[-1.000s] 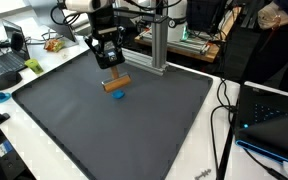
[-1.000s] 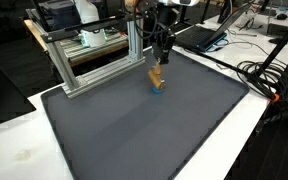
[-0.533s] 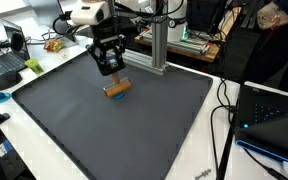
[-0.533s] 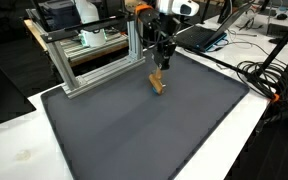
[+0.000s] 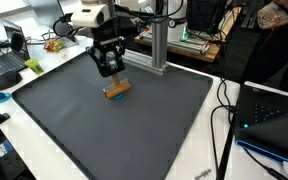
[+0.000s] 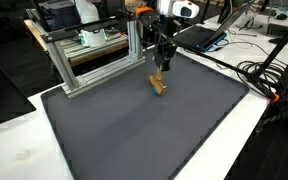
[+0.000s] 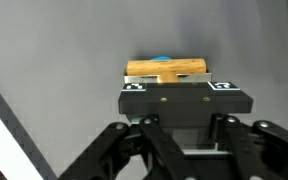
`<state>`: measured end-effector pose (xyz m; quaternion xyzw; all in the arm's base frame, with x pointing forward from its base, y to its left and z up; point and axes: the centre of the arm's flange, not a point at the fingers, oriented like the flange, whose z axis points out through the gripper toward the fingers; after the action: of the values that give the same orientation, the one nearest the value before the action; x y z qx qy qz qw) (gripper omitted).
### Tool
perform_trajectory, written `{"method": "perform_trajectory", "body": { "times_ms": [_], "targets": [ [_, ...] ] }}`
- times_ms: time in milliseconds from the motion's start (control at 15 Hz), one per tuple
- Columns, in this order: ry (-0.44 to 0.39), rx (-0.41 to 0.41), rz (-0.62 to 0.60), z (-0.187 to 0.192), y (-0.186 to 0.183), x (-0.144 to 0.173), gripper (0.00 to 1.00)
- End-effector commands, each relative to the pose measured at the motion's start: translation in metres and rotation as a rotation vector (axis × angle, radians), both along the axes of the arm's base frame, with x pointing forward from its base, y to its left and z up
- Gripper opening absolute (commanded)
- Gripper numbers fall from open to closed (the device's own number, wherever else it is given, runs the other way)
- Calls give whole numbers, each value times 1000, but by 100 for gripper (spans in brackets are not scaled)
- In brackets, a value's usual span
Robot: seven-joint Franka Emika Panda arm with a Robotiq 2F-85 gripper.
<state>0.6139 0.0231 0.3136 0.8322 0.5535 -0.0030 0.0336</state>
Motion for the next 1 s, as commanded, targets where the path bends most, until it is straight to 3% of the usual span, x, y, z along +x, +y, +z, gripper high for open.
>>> {"method": "perform_trajectory", "body": {
  "times_ms": [0, 933],
  "targets": [
    [6, -2, 10, -21, -2, 5, 22],
    [0, 5, 47, -26, 19, 6, 22]
  ]
}}
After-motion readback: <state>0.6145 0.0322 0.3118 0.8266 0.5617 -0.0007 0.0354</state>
